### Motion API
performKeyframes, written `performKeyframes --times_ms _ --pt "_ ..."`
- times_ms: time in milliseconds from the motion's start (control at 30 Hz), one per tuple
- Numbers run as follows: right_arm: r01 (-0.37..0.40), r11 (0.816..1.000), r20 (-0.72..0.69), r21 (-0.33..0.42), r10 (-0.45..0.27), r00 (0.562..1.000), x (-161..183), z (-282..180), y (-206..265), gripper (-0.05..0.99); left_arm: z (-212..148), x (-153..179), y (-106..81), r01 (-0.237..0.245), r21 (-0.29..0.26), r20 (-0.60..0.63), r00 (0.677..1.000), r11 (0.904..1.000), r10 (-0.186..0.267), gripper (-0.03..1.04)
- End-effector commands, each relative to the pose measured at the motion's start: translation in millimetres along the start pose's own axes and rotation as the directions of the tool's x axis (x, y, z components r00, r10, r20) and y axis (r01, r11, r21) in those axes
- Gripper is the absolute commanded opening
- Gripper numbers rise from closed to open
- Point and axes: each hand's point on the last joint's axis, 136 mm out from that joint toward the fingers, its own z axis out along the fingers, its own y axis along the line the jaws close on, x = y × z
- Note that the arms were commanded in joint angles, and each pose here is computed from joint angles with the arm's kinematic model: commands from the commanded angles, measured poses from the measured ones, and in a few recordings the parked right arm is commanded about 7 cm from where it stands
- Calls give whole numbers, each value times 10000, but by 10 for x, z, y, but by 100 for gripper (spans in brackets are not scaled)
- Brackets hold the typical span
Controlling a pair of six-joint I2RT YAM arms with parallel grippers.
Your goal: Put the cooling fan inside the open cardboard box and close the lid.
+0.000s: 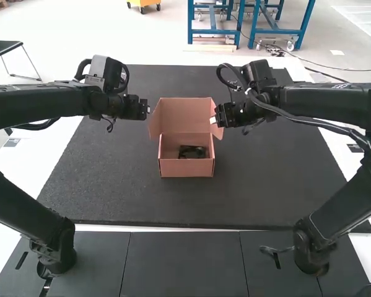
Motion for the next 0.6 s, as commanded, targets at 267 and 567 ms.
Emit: performKeyframes --times_ms 267,567 --pt "19 10000 564 -27 -18 9984 -254 -93 -26 68 -69 -91 -324 -406 949 192 9991 9947 389 94" --pt "12 10000 518 -41 -10 9987 -242 -93 -24 68 -74 -83 -367 -401 1052 178 9991 9936 384 94"
